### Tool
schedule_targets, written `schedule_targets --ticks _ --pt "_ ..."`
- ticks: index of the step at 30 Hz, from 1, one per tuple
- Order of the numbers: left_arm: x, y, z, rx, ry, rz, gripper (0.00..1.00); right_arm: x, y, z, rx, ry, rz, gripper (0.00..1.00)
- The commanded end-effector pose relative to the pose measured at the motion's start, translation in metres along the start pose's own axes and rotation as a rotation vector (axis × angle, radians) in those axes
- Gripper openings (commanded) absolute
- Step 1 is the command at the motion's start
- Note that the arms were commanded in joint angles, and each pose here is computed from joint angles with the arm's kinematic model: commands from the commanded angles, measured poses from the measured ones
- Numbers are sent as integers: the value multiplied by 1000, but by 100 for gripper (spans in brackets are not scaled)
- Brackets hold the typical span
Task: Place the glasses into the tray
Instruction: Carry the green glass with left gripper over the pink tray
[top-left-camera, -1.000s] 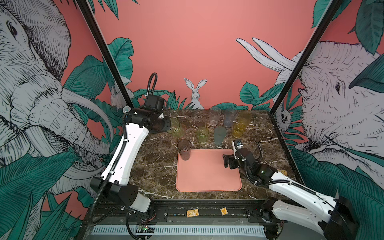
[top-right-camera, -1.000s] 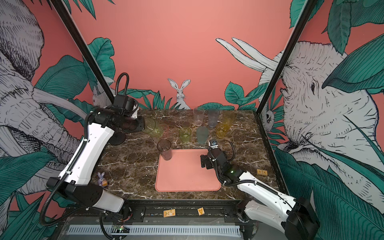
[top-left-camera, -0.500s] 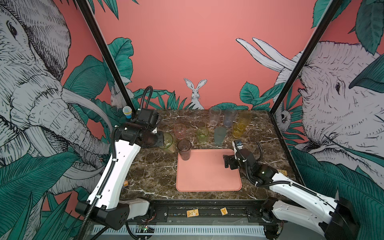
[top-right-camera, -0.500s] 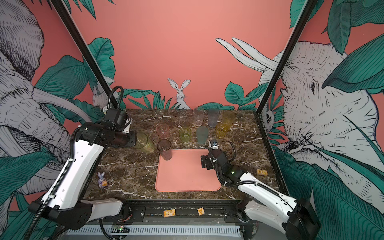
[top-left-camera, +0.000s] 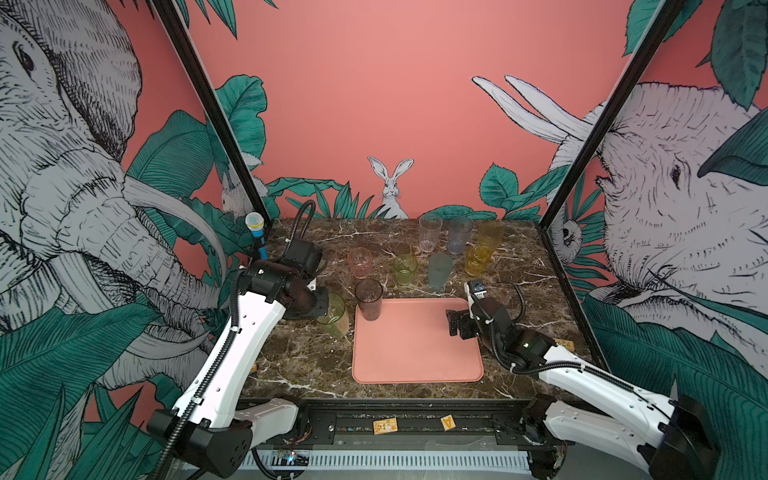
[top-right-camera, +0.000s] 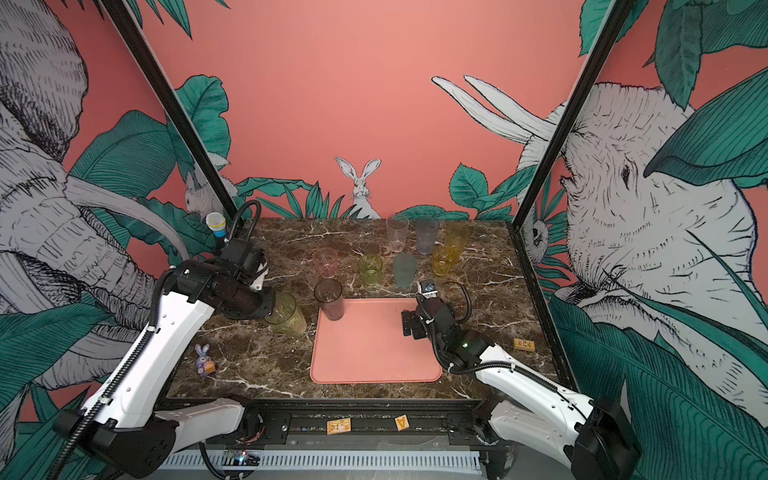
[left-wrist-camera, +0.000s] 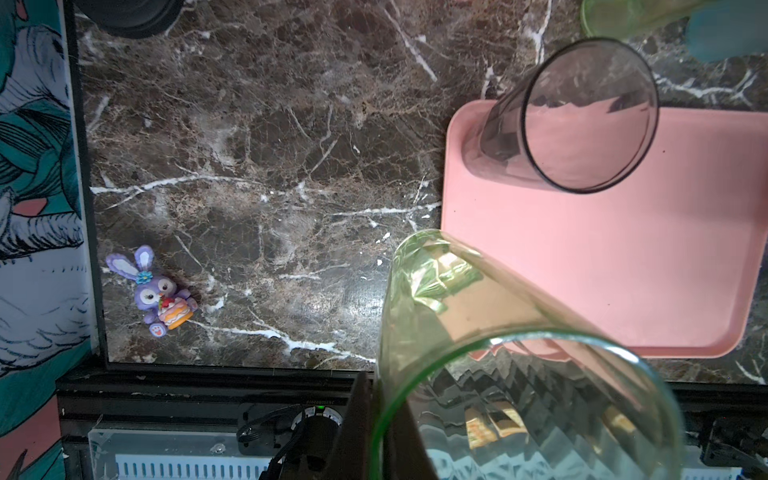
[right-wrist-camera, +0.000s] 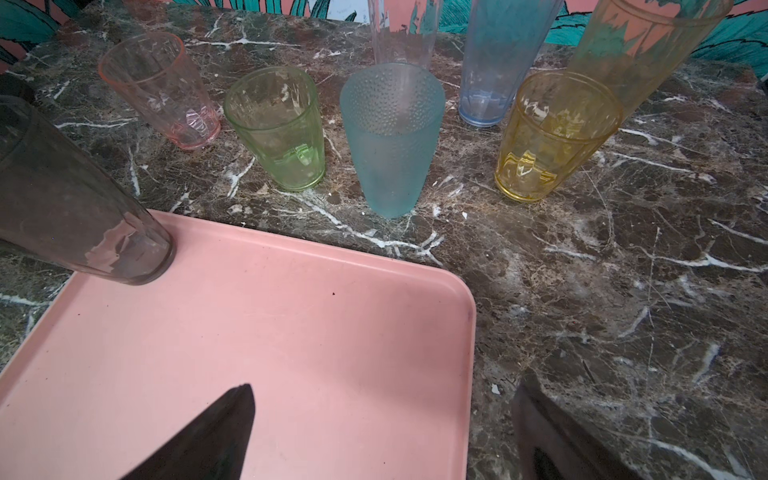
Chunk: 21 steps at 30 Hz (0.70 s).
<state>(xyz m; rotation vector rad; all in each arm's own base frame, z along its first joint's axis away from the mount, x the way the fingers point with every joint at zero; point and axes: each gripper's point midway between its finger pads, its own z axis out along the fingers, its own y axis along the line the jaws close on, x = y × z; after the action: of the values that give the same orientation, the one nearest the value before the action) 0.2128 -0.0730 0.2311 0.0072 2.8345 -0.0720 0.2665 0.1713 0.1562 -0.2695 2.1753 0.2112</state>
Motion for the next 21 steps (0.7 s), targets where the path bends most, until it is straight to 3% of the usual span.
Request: schedule_targets --ticks 1,9,21 --pt "4 -9 4 6 -5 -2 0 -6 -1 -1 -1 -32 23 99" --pt "7 -39 28 9 15 -1 0 -6 -1 -2 -3 -34 24 99" --pt "6 -44 47 -29 4 -34 0 -5 -1 -1 -3 -33 23 99"
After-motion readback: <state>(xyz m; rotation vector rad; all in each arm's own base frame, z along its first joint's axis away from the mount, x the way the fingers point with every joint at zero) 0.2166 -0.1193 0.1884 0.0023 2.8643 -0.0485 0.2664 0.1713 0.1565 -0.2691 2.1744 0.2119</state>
